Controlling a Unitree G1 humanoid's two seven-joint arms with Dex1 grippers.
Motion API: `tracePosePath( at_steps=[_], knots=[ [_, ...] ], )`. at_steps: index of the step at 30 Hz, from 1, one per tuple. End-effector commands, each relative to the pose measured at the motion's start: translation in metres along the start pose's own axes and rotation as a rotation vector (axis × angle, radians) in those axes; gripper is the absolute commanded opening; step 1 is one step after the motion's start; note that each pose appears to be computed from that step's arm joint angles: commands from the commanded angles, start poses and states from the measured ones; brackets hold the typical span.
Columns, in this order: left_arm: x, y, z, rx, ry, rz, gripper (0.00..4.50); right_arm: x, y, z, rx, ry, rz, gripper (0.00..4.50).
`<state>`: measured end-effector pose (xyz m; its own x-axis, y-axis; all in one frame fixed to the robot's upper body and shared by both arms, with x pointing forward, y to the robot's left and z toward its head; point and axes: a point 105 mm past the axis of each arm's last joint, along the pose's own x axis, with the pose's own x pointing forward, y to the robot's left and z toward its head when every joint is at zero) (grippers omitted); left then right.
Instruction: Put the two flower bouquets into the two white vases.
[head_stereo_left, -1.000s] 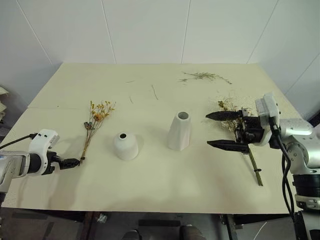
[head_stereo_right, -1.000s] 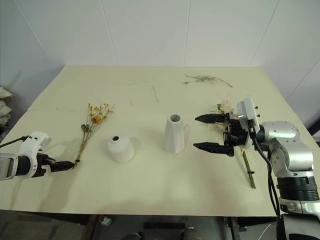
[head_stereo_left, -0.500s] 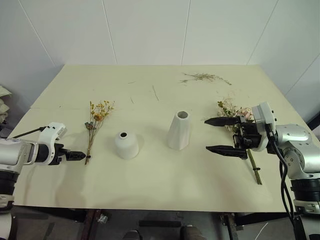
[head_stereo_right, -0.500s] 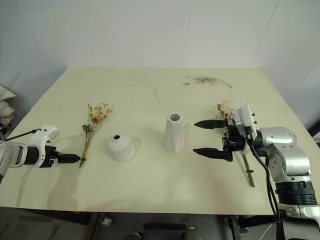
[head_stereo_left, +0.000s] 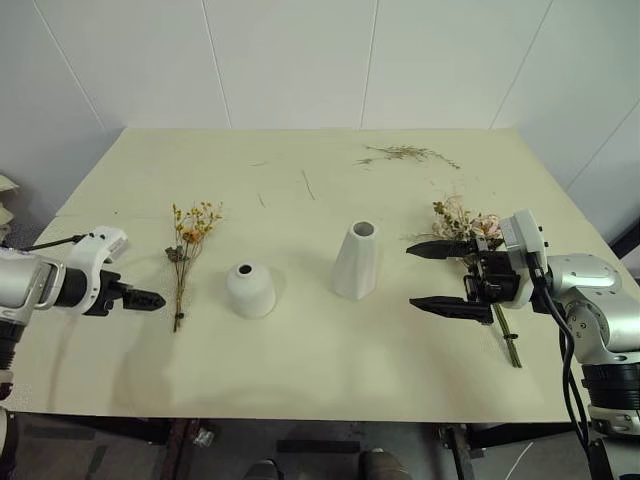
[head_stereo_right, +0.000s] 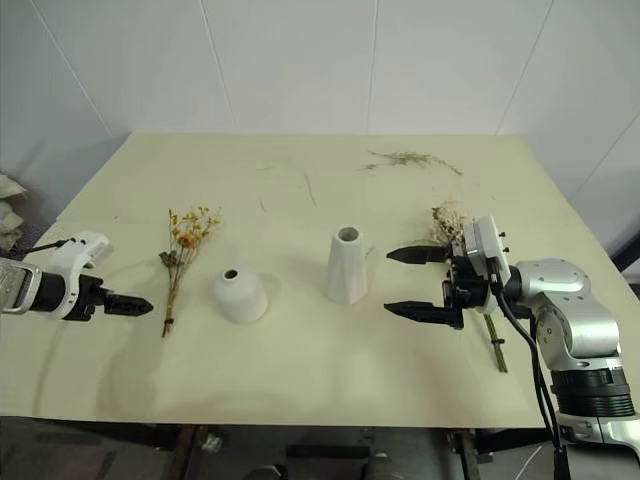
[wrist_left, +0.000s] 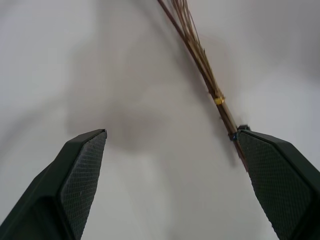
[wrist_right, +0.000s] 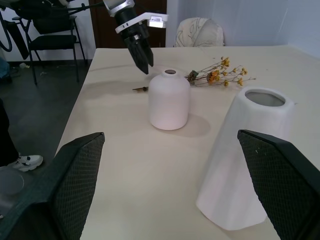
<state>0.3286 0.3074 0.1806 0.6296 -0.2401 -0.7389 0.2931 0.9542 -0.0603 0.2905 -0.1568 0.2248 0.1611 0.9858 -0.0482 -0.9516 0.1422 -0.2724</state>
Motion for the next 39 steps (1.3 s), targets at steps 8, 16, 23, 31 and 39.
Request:
tracePosePath(
  at_steps=[8, 16, 23, 31, 39],
  knots=[
    [0.042, 0.002, 0.001, -0.133, 0.072, 0.094, 4.48, 0.001, 0.006, 0.01, -0.029, -0.02, 0.006, 4.5],
    [0.068, -0.005, 0.006, -0.267, 0.085, 0.102, 4.48, 0.002, 0.006, 0.011, -0.023, -0.026, -0.001, 4.5],
    [0.07, -0.01, -0.006, -0.272, 0.177, 0.08, 3.68, 0.001, 0.004, 0.011, -0.018, -0.027, -0.002, 4.5],
    [0.063, -0.007, -0.023, -0.204, 0.287, 0.084, 1.34, 0.001, 0.003, 0.011, -0.012, -0.031, -0.003, 4.5],
    [0.058, 0.0, -0.032, -0.256, 0.299, 0.074, 0.49, 0.0, 0.005, 0.011, -0.001, -0.038, -0.017, 4.5]
  ],
)
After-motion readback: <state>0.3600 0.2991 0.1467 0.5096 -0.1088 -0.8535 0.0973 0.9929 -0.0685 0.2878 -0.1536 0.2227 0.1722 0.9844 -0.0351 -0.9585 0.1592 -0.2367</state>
